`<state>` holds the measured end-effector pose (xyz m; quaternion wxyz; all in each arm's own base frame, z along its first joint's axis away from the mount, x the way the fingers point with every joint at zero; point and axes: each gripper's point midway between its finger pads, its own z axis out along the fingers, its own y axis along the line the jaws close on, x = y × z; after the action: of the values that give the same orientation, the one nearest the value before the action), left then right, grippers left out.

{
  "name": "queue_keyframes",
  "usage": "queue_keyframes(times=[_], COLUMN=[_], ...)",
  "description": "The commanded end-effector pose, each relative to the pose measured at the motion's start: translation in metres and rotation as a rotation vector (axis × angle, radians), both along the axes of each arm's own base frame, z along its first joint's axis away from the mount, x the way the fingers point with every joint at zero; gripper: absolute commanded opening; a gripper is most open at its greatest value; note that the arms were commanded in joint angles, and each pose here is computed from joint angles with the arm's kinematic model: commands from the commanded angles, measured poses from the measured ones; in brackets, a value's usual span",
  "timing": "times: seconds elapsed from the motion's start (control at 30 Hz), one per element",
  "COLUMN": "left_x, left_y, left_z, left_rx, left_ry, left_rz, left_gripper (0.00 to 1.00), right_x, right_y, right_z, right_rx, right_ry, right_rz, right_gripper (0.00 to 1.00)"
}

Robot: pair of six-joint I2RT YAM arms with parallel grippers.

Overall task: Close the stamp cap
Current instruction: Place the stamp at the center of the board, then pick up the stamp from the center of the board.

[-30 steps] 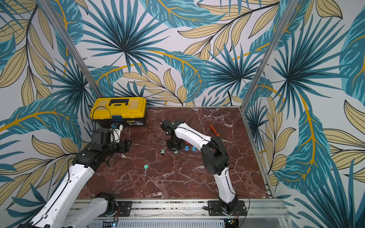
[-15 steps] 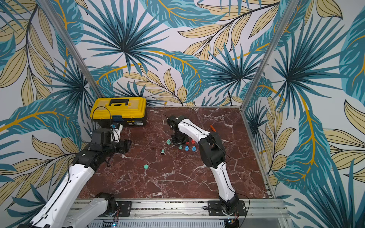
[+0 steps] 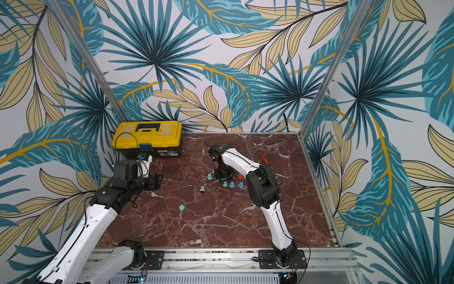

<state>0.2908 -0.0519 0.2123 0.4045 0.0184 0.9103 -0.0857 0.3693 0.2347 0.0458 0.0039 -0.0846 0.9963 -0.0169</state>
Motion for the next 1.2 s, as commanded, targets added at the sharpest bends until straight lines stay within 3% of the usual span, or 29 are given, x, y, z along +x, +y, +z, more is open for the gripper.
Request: queue_keyframes(times=[0.0,0.33,0.6,0.7,0.9,1.17], left_x=[-0.001,-0.002,-0.002,-0.002,-0.002,-0.002], left_y=[0.003,0.003,0.003,0.003,0.002,0.000], left_z=[0.002,0.004,0.006,0.005,0.008,0.006], left_rx=[0.001,-0.003,-0.002,-0.003,-0.009,-0.014], left_ry=[-0.006,-0.012,-0.016,-0.016,-0.023,-0.018], left_rz=[0.012,0.012,0.013,0.012,0.008,-0.004], left_gripper=[0.66,0.66,0.67,0.67,0.67,0.67], right_x=[-0.004,-0.005,-0.021,-0.028,-0.032,-0.022], right_y=[-0.003,-0.002,0.039,0.063,0.097,0.110], right_z=[0.014,0.057,0.076,0.072,0.050,0.017], right_rx=[-0.001,0.032,0.088,0.115,0.109,0.090], right_ry=[0.001,-0.081,-0.140,-0.146,-0.122,-0.110], right_rz=[-0.004,-0.020,0.024,0.042,0.036,-0.041], right_gripper=[0.30,0.32,0.34,0.41,0.41,0.42])
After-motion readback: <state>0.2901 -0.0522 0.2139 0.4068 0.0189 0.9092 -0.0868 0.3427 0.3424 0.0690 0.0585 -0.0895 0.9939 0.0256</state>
